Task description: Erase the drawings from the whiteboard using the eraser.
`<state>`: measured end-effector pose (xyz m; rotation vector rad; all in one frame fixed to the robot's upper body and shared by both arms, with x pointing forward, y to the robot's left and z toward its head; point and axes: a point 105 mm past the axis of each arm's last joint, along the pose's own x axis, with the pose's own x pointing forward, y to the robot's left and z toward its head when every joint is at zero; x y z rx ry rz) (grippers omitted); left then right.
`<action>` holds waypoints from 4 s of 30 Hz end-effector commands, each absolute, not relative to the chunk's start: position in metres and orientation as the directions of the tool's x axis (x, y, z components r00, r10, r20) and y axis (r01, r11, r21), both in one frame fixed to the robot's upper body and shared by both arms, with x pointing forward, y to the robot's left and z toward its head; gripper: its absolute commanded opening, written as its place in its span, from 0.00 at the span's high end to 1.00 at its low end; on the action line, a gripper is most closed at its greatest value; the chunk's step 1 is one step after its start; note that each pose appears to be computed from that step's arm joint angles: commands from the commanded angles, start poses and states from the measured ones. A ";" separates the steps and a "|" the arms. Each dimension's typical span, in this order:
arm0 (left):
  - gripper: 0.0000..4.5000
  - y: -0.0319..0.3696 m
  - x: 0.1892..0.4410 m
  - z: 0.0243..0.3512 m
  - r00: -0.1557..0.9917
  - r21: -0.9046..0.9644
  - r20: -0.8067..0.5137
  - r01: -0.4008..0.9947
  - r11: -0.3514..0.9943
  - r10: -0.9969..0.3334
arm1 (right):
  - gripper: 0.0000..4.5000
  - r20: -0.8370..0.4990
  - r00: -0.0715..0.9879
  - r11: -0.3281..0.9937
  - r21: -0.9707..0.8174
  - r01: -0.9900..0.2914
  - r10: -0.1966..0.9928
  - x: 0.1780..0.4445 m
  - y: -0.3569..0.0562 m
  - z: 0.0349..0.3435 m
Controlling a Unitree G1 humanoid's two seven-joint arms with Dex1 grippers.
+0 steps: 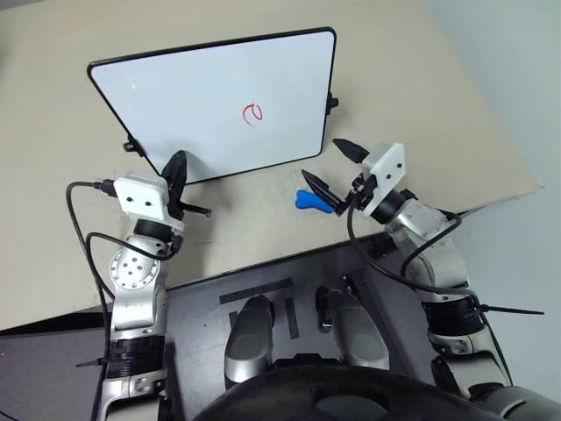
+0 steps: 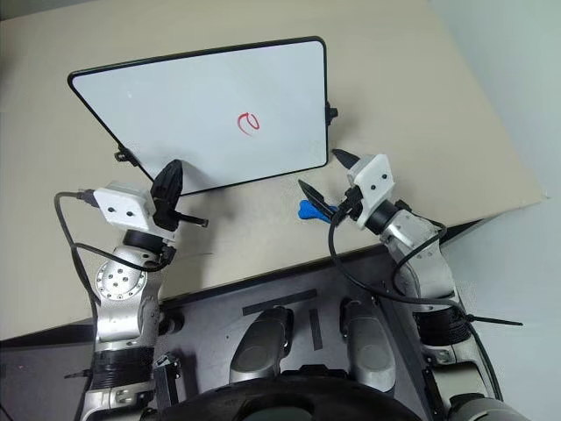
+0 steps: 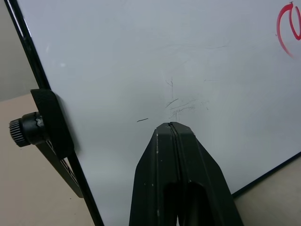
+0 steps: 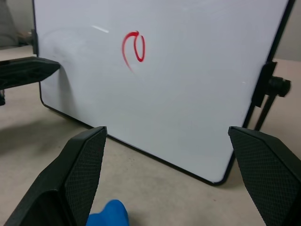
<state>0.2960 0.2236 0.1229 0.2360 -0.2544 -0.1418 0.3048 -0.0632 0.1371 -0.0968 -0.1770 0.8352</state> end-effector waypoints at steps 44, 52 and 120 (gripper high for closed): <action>1.00 0.213 0.254 0.133 0.922 0.207 0.275 0.219 0.954 -0.271 | 0.03 -0.315 0.431 0.384 -0.202 -0.901 0.846 0.297 -0.076 0.099; 1.00 0.210 0.251 0.124 0.927 0.196 0.275 0.205 0.959 -0.255 | 0.03 -0.329 0.403 0.352 -0.206 -0.913 0.854 0.301 -0.072 0.098; 1.00 0.207 0.259 0.129 0.915 0.199 0.290 0.230 0.953 -0.281 | 0.92 0.016 0.440 0.175 -0.930 -0.322 0.898 0.374 0.011 0.193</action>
